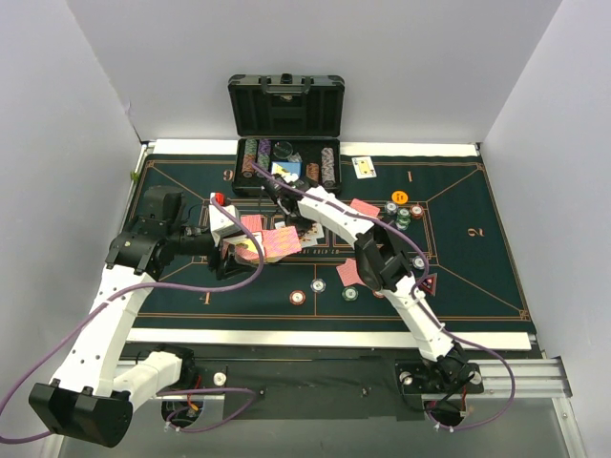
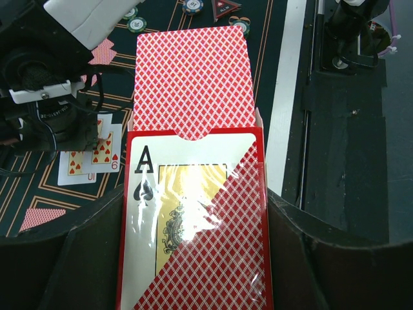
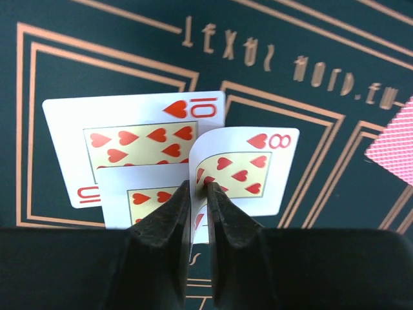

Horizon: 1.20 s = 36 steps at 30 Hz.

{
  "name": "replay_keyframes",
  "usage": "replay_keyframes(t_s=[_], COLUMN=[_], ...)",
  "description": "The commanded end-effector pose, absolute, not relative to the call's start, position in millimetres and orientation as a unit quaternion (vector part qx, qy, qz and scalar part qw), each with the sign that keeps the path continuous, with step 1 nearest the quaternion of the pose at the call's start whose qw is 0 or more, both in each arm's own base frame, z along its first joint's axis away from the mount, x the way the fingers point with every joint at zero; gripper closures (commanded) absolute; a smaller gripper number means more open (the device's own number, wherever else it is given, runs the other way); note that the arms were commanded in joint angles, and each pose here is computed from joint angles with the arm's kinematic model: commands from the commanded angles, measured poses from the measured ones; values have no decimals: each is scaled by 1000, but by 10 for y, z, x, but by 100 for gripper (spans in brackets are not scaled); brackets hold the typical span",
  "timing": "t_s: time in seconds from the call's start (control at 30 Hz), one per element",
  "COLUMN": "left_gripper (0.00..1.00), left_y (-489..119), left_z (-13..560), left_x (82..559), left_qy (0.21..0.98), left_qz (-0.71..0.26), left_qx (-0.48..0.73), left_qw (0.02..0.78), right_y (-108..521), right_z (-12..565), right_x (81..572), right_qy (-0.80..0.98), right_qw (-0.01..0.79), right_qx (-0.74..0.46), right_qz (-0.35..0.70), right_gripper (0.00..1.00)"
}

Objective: Distribute texas hold em gaming equipment

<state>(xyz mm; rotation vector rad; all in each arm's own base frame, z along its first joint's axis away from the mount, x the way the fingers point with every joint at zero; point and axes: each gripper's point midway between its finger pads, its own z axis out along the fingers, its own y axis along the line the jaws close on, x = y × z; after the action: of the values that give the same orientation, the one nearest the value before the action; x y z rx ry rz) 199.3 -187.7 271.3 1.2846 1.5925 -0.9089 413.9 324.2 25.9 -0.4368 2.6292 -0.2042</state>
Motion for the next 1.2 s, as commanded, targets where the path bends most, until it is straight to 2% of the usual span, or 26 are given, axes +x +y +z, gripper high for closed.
replay_keyframes(t_s=[0.0, 0.07, 0.23, 0.37, 0.5, 0.77, 0.9, 1.17], left_gripper=[98, 98, 98, 98, 98, 98, 98, 98], left_y=[-1902, -1904, -1899, -1897, -1893, -1894, -1906, -1923], left_z=[2881, 2880, 2851, 2852, 2839, 2795, 2796, 2775], left_x=[1971, 1971, 1961, 1956, 1939, 1913, 1916, 1943], left_qy=[616, 615, 617, 616, 618, 618, 615, 613], left_qz=[-367, -366, -367, -366, -368, -372, -375, -378], left_qx=[524, 526, 525, 526, 525, 524, 522, 517], left_qw=[460, 460, 457, 458, 456, 454, 456, 462], right_y=[3427, 3452, 3542, 3589, 3484, 3172, 3010, 3153], right_z=[194, 202, 414, 933, 1629, 2525, 2695, 3086], right_x=[3968, 3958, 3935, 3978, 3995, 3753, 3526, 2968], right_qy=[966, 968, 967, 958, 945, 900, 877, 780], right_qw=[209, 207, 215, 246, 275, 304, 293, 259], right_qx=[-147, -142, -138, -126, -87, -1, 35, 63], right_qz=[-26, -14, 24, 79, 155, 314, 378, 566], right_gripper=[88, 85, 65, 46, 36, 25, 20, 14])
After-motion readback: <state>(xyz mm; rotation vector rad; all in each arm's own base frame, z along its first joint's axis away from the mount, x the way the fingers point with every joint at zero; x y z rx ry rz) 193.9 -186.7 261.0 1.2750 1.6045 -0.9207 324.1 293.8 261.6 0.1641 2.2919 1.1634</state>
